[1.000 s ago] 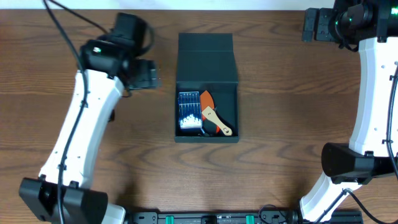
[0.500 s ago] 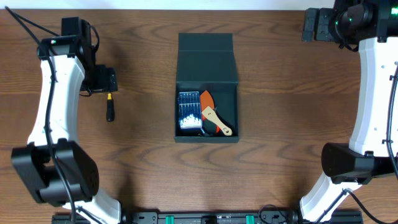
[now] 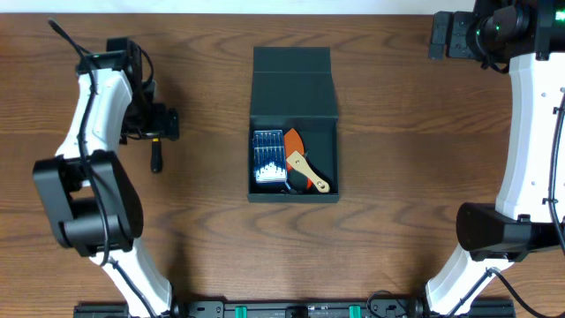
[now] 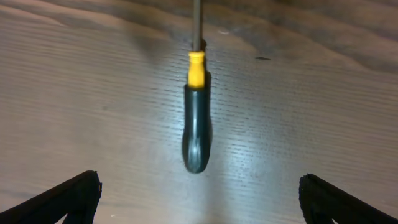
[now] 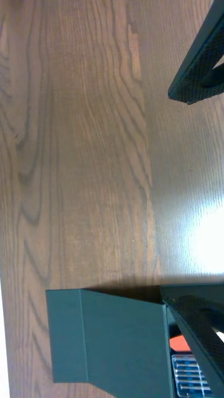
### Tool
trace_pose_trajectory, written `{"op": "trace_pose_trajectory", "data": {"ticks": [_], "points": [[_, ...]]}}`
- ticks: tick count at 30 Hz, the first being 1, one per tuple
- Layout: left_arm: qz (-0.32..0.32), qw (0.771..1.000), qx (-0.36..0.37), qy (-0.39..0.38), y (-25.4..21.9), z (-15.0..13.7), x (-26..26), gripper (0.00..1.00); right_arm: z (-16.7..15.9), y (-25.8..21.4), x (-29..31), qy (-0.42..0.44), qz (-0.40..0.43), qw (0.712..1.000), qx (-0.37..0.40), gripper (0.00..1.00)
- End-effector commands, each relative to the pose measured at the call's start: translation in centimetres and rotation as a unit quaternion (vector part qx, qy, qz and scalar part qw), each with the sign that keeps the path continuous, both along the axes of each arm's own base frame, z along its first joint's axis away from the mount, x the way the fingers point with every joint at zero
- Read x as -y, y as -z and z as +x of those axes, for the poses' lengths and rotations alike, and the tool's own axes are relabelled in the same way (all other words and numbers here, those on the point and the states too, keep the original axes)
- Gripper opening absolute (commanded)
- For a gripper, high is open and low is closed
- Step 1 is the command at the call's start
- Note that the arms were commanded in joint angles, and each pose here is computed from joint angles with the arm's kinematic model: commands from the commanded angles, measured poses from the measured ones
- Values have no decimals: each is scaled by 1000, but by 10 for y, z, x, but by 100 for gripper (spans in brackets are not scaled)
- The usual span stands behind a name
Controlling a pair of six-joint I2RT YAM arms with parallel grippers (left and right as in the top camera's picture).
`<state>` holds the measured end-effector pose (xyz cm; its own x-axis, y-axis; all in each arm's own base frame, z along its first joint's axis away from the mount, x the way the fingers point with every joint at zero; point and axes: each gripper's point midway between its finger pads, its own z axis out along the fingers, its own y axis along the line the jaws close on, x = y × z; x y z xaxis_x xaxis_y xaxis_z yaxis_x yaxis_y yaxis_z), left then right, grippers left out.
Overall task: Pack container
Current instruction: 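Lower the left gripper and grasp the screwdriver's black handle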
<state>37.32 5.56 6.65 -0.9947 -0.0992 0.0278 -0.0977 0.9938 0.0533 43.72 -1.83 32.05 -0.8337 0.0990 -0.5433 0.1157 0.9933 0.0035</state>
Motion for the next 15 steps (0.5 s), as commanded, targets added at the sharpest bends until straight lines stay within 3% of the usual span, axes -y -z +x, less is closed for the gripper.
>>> {"op": "trace_pose_trajectory", "data": {"ticks": [1,10,15], "points": [[-14,999,-29,11,20,-11,3,100,-1,-4,0,6,5,1000,5,99],[-23,998,-57,30,59,-38,5,100,-1,-4,0,6,5,1000,5,99],[-61,997,-42,27,70,-37,11,100,-1,-4,0,6,5,1000,5,99]]}}
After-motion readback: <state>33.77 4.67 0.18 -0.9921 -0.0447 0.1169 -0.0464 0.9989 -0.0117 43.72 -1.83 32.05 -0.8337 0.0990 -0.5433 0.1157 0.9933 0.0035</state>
